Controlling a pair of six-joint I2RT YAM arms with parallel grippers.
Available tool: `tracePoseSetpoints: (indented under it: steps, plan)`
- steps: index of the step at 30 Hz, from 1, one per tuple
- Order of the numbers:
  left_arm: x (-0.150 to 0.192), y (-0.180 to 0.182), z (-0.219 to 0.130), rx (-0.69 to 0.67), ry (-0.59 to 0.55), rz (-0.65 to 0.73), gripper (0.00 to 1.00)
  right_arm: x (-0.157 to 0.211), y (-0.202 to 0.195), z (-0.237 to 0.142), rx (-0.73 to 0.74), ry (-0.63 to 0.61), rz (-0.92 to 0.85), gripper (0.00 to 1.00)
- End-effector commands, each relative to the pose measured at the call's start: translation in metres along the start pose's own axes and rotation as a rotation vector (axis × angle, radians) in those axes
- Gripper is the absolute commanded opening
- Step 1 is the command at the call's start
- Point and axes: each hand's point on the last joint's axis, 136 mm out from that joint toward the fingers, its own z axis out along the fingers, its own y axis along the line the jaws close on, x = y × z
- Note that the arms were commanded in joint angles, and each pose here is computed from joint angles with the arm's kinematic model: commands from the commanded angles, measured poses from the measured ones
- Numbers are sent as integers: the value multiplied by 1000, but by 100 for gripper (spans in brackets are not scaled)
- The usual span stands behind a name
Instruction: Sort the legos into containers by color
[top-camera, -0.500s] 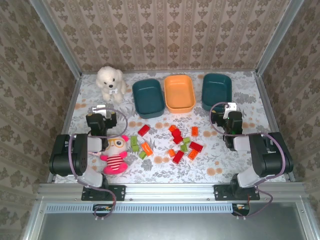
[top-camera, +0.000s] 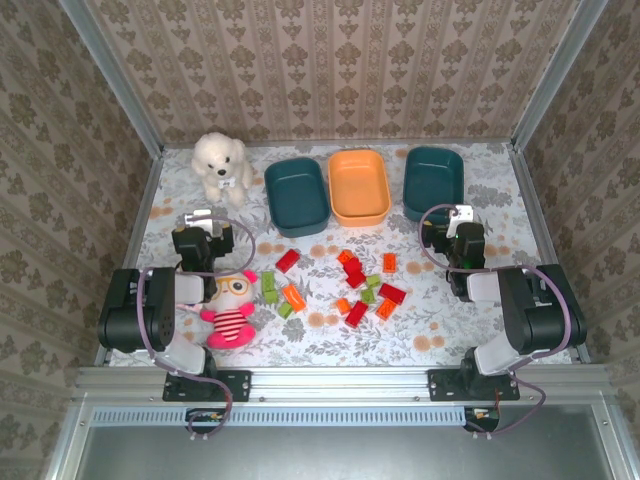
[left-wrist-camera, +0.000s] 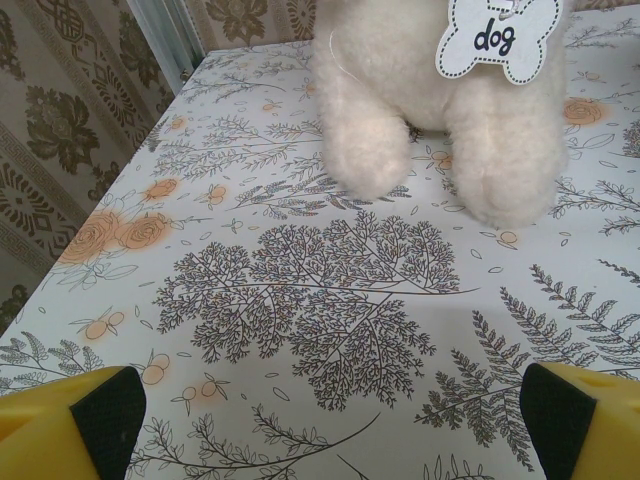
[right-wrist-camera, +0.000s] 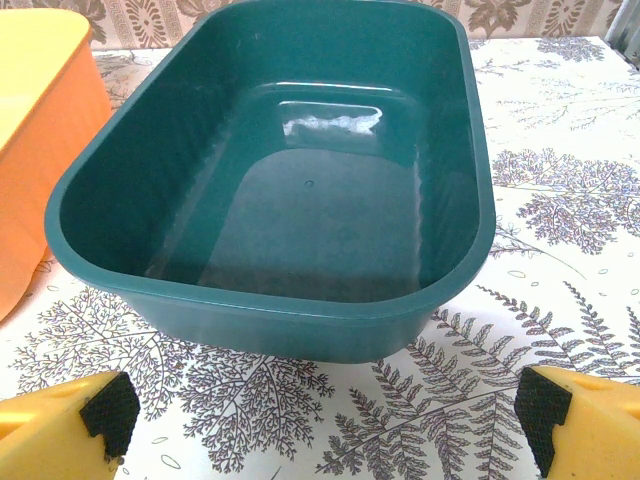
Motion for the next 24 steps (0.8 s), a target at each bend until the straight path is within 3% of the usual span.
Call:
tracePoseSetpoints:
  steps: [1, 8, 11, 13, 15, 17, 19, 21, 23, 24]
  plan:
    - [-11, 0, -2, -4, -43, -30, 100, -14, 0, 0, 6, -50, 10, 100]
    - [-11, 0, -3, -3, -49, -29, 100, -14, 0, 0, 6, -48, 10, 100]
    - [-27, 8, -21, -73, -99, -13, 100, -32, -10, -12, 86, -57, 14, 100]
    - [-50, 2, -42, -134, -131, 53, 100, -66, -13, -32, 152, -77, 12, 100]
    - [-89, -9, -69, -155, -206, 89, 100, -124, -2, -62, 146, -181, 20, 100]
    - [-127, -24, -95, -117, -274, 104, 100, -172, 3, -91, 148, -216, 164, 100]
    - [-149, -21, -111, -102, -259, -43, 100, -173, 6, -105, 114, -17, 393, 100]
    - [-122, -1, -128, -135, 6, -430, 100, -147, 1, -113, 198, 189, 517, 100]
    - [-107, -2, -139, -87, 150, -557, 100, -132, 29, -106, 56, 330, 466, 100]
    - [-107, -18, -140, 16, 186, -572, 100, -126, 34, -111, 83, 381, 424, 100]
